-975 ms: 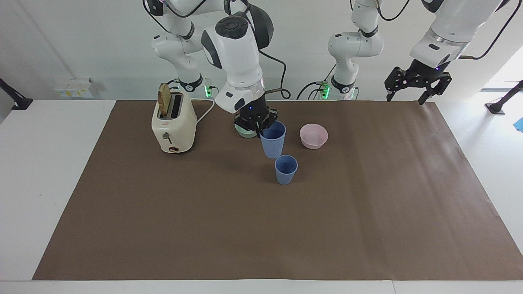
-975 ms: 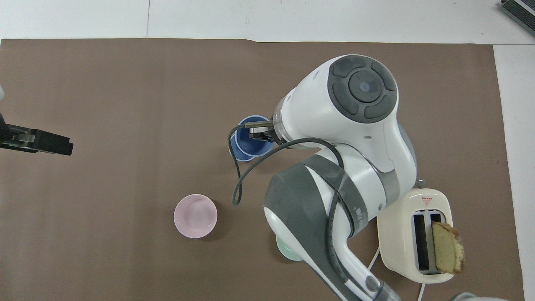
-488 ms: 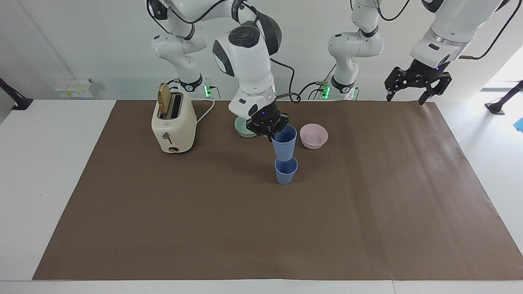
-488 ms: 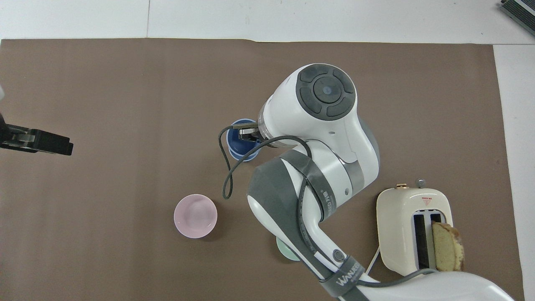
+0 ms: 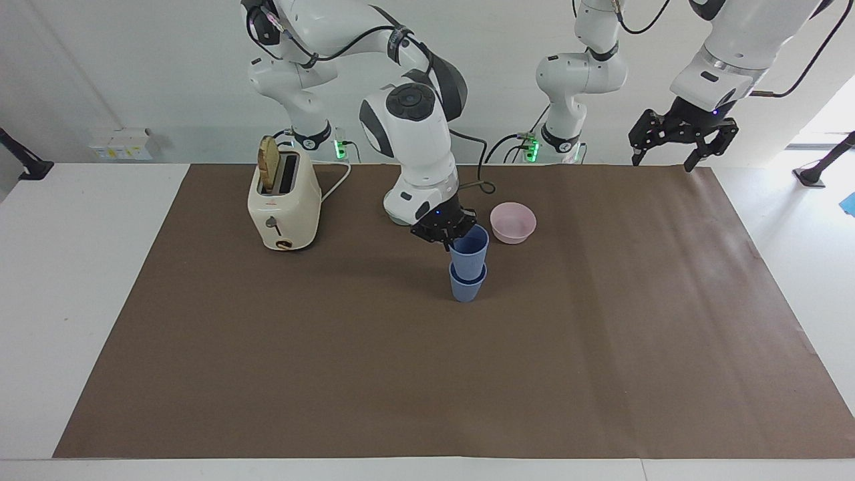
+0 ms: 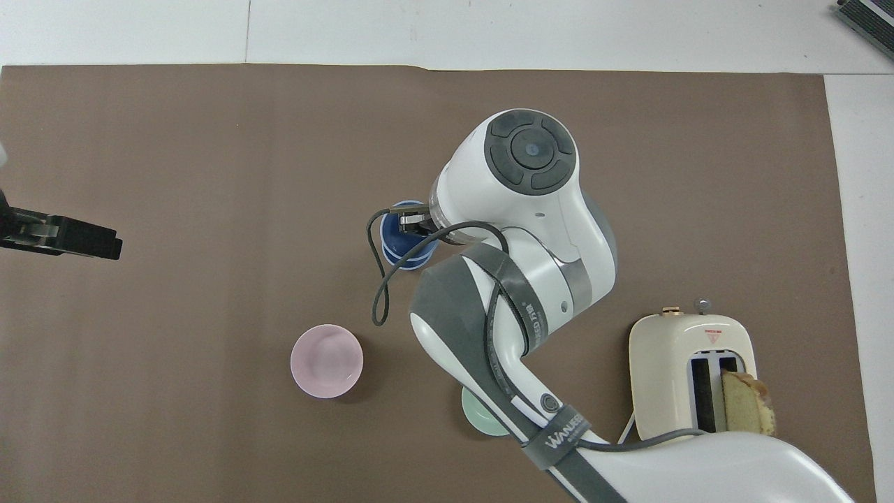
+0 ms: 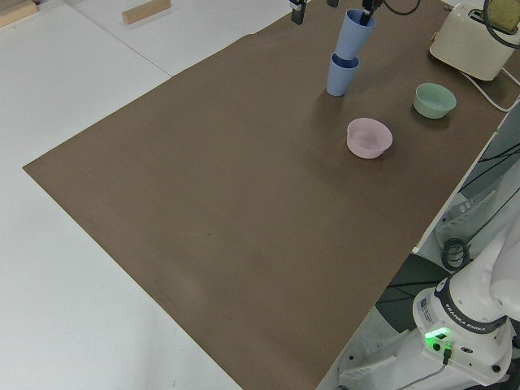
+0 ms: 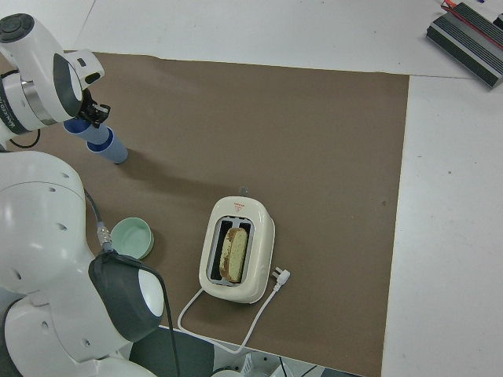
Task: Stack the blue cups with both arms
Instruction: 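Lower the held cup into the centered blue cup and release it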
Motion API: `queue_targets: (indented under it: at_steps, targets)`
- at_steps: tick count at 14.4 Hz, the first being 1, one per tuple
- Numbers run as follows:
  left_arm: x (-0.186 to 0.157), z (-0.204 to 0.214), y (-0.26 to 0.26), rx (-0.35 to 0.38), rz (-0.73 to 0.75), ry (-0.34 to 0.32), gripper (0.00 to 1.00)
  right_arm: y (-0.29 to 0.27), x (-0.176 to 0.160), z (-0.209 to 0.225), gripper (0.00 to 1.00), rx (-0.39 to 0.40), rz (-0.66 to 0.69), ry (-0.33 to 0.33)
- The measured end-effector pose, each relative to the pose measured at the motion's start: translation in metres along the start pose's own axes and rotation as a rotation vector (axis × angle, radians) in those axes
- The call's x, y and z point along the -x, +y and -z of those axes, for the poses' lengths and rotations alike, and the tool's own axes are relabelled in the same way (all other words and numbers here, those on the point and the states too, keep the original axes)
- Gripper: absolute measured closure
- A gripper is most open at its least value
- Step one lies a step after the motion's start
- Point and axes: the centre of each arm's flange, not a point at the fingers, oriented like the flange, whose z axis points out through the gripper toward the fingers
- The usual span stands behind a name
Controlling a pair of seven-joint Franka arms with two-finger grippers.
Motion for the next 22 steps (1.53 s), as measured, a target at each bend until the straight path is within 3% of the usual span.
queue_targets:
  at_steps: [9, 11, 14, 17, 20, 22]
  targets:
    - [0.000, 0.000, 0.000, 0.000, 0.000, 0.000, 0.00, 0.002, -0.005, -0.024, 0.94, 0.002, -0.006, -0.007]
    - [0.000, 0.000, 0.000, 0.000, 0.000, 0.000, 0.00, 0.002, -0.005, -0.025, 0.80, 0.002, -0.006, -0.008]
    - [0.000, 0.000, 0.000, 0.000, 0.000, 0.000, 0.00, 0.002, -0.005, -0.025, 0.48, 0.002, -0.006, -0.008]
    - [0.000, 0.000, 0.000, 0.000, 0.000, 0.000, 0.00, 0.008, -0.009, -0.024, 0.36, 0.008, -0.013, -0.003]
    - [0.000, 0.000, 0.000, 0.000, 0.000, 0.000, 0.00, 0.033, -0.024, -0.011, 0.04, 0.013, -0.051, 0.022]
    - [0.000, 0.000, 0.000, 0.000, 0.000, 0.000, 0.00, 0.054, -0.030, 0.009, 0.00, 0.035, -0.070, 0.033]
